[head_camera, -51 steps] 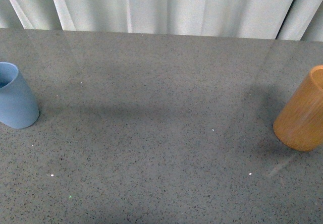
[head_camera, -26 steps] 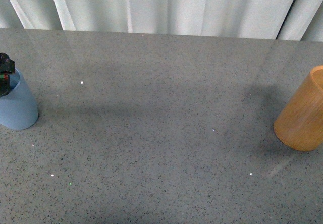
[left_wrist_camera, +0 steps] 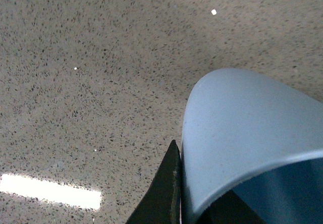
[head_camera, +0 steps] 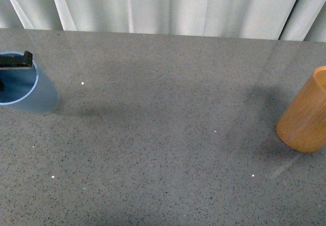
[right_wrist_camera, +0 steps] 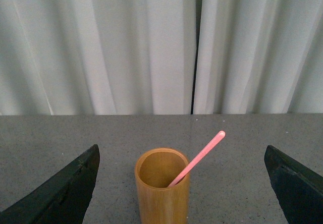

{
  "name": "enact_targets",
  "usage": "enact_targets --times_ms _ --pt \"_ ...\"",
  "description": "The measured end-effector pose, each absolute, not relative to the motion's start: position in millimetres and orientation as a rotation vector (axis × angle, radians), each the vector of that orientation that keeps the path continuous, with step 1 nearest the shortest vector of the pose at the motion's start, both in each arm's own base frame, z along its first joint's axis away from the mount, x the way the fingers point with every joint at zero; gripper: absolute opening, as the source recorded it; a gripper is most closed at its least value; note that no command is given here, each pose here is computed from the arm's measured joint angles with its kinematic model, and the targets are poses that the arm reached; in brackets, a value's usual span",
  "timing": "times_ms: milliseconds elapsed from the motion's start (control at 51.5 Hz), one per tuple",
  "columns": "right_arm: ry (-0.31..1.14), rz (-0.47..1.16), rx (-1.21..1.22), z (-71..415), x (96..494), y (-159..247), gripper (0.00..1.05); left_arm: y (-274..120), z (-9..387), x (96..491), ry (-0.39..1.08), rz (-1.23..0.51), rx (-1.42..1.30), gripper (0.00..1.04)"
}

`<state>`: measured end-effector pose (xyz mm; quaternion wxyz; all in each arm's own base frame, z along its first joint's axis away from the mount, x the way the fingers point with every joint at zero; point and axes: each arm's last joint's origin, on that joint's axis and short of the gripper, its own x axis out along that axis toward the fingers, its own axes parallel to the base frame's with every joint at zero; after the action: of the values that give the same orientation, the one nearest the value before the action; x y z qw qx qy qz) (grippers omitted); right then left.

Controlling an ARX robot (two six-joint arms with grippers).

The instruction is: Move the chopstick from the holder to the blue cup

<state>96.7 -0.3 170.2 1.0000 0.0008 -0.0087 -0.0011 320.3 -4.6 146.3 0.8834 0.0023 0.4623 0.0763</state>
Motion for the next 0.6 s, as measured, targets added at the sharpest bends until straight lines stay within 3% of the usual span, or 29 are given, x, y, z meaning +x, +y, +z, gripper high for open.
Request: enact_targets --times_ms 136,272,602 --pt "-0.017 -0.002 0.002 170.2 96.7 -0.3 0.95 -28.7 172.9 314.0 0.918 0.072 0.016 0.03" --pt "-0.017 -0.002 0.002 170.2 96.7 -0.3 0.95 -82.4 197.7 299.6 0.885 -0.107 0.043 0.03" --pt "-0.017 -0.002 0.002 170.2 96.7 -0.3 0.95 -173.6 173.5 270.4 0.944 -0.32 0.107 0.03"
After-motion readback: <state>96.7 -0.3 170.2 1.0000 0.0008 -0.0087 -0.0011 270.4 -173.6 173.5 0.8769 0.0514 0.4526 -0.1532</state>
